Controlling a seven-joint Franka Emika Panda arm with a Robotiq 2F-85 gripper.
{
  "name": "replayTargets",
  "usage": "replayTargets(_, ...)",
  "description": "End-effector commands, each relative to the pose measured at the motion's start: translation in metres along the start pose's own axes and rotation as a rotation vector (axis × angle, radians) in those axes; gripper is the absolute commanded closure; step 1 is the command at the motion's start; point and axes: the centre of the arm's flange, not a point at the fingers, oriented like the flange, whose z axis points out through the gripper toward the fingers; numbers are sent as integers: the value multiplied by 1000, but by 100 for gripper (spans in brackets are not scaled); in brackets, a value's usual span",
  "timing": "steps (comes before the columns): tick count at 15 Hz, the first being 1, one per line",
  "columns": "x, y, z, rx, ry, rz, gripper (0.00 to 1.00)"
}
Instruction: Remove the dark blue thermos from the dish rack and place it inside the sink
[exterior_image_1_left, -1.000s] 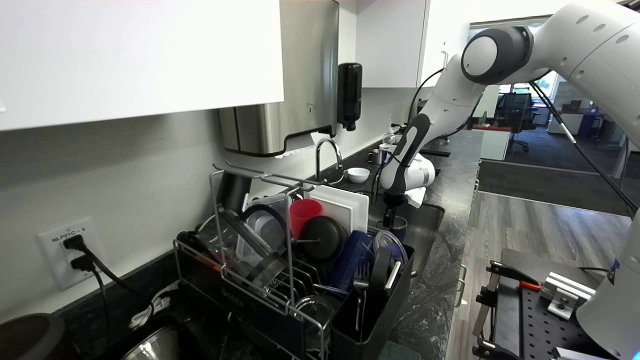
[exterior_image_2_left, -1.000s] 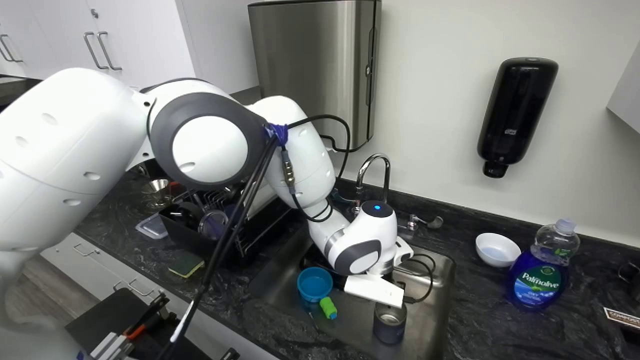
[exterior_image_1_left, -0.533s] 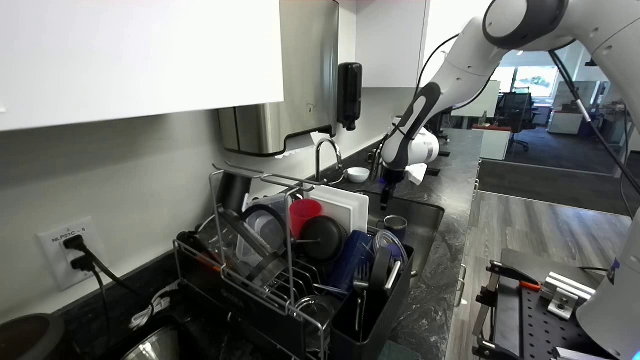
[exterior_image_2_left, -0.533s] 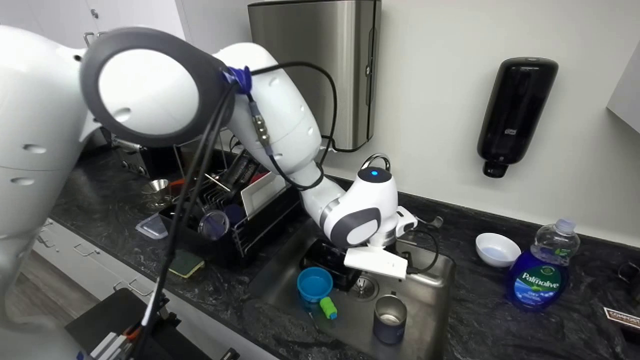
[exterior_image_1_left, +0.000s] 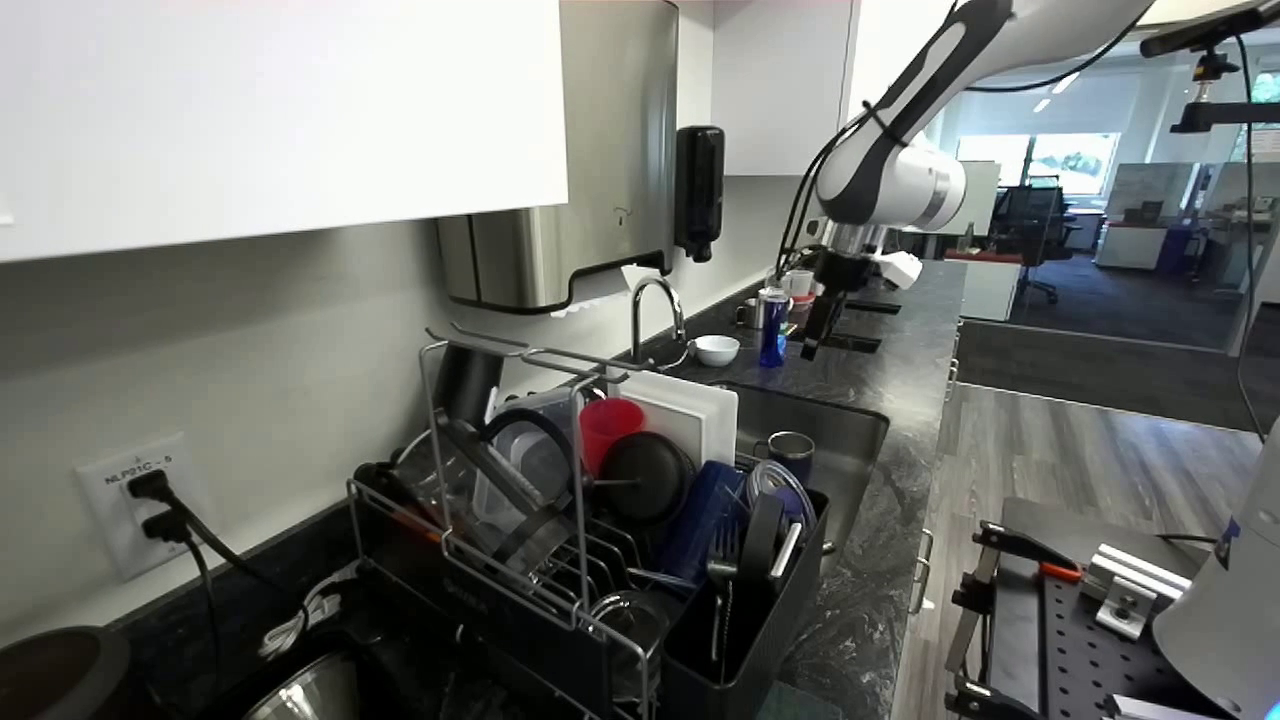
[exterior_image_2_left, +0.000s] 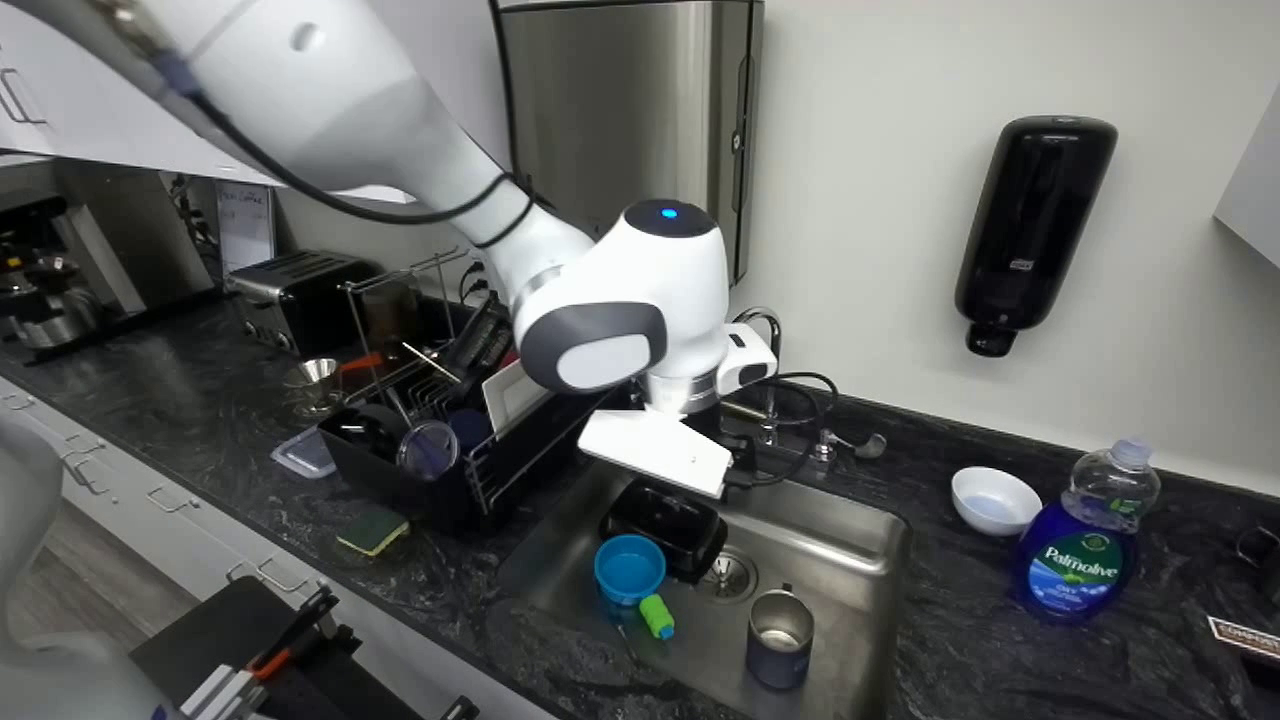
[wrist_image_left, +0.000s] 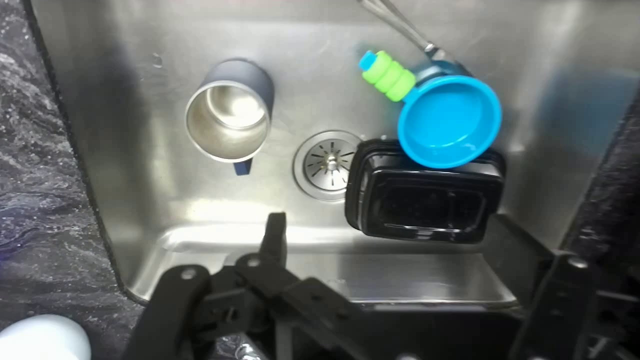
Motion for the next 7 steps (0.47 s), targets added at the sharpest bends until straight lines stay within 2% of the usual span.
replayTargets(1, -51, -31, -57, 79, 31, -1, 0)
replayTargets(2, -24, -17, -34, 49, 22, 8, 0)
replayTargets(4, -31, -22, -50, 48, 42, 9, 0)
replayTargets(7, -28, -21, -36, 59, 22, 7, 0)
